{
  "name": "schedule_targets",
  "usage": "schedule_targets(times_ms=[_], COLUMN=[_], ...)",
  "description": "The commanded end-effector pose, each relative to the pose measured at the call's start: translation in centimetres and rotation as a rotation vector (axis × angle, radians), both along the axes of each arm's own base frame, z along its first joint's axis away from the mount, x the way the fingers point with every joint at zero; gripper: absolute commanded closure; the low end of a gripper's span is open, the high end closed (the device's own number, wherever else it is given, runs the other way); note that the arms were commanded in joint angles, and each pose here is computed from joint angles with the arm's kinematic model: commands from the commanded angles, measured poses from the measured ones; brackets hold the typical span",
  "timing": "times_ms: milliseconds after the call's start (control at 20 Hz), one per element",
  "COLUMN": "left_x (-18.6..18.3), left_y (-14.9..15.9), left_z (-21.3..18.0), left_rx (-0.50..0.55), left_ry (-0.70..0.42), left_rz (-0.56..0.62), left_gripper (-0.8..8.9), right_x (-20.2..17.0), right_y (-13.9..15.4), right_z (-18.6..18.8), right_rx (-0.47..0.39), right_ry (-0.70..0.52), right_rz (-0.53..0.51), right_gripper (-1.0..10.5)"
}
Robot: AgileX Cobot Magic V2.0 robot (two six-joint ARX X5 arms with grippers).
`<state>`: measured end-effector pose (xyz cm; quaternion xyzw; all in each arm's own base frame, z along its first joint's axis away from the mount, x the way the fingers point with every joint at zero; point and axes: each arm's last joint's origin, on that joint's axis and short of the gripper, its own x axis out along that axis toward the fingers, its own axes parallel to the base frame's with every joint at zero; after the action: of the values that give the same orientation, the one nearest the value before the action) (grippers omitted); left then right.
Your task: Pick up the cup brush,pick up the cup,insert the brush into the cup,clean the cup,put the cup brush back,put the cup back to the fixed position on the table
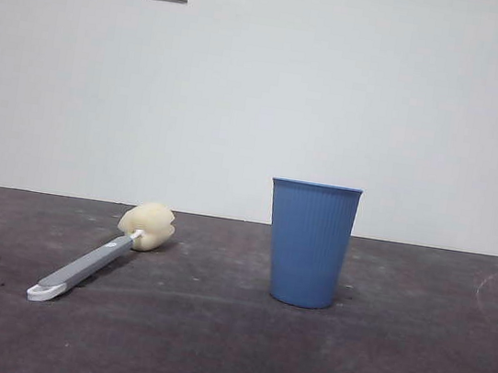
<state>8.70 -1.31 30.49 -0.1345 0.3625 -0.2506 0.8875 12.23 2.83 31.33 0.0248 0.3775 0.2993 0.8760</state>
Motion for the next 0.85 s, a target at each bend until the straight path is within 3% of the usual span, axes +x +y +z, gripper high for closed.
schedule_targets(times_ms=[50,400,850], left_x=[0.6,4.3,9.8], left_y=[-0.2,-3.0,-9.7], left_z=[0.0,-0.1,-3.9], left_rx=[-0.005,-0.022,0.245], left_ry=[0.003,0.042,0.105], left_rz=[-0.038,-0.195,-0.091], left_gripper=[2.16,2.16,2.17], right_x=[0.0,0.0,0.0], right_y=[0.0,0.0,0.0], right_z=[0.0,0.0,0.0], right_rx=[0.007,0.011,0.016], right_ry=[0.0,0.003,0.008], right_rz=[-0.002,-0.006,-0.011], right_gripper=[3.9,3.9,3.9])
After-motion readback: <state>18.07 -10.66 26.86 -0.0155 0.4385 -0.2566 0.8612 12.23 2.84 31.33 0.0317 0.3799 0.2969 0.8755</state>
